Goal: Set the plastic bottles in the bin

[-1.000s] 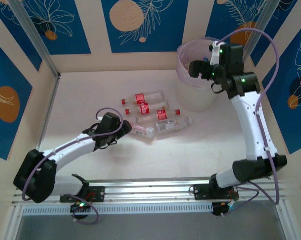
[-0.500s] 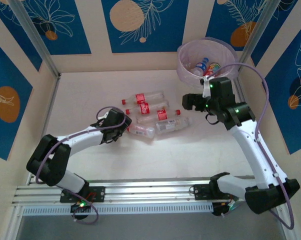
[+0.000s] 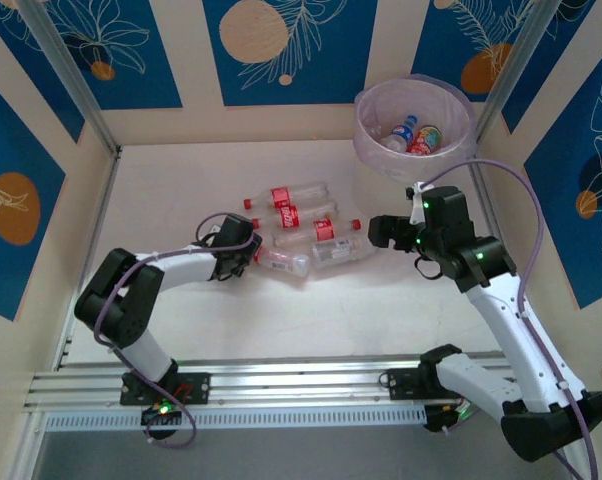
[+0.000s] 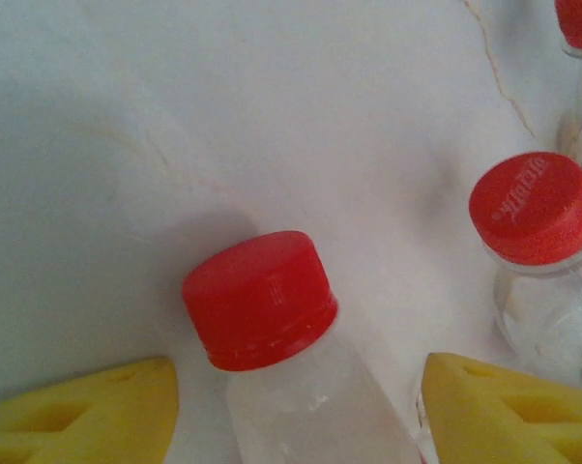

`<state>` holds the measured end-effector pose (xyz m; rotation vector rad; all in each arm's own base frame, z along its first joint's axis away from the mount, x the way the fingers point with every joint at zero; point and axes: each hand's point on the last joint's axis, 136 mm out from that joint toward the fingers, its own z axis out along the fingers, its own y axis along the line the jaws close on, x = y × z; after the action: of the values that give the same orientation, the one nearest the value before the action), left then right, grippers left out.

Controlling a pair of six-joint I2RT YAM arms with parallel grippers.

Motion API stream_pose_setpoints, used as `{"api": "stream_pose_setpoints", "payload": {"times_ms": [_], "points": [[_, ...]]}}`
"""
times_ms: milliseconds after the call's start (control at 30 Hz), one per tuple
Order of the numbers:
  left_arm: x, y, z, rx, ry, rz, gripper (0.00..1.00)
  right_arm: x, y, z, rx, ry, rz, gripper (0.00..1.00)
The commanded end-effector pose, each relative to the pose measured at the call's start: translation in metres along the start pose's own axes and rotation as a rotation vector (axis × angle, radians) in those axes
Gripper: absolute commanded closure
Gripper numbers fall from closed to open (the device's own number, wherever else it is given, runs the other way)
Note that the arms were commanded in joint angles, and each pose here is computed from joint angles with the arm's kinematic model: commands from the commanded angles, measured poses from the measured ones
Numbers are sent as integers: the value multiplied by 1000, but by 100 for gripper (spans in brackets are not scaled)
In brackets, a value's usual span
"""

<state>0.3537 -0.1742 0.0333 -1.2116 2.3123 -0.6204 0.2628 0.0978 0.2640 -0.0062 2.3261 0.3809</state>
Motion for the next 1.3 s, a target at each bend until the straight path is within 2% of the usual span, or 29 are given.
{"api": "stream_pose_setpoints", "payload": {"times_ms": [0, 400, 633, 900, 1167, 1267], "points": [[8, -7, 20, 61, 40, -80, 37, 10, -8, -2, 24, 14, 20, 6], [11, 1, 28, 80, 59, -120, 53, 16, -11, -9, 23, 17, 50, 6], [0, -16, 5, 151, 31, -106, 61, 18, -1, -8, 8, 28, 19, 6], [-14, -37, -35, 218, -13, -24, 67, 17, 58, 4, -168, 62, -66, 6], [-21, -41, -67, 264, -28, 80, 70, 32, 126, 36, -341, 193, -171, 6], [-18, -55, -83, 330, -16, 174, 71, 35, 143, 45, -415, 231, -153, 6]]}}
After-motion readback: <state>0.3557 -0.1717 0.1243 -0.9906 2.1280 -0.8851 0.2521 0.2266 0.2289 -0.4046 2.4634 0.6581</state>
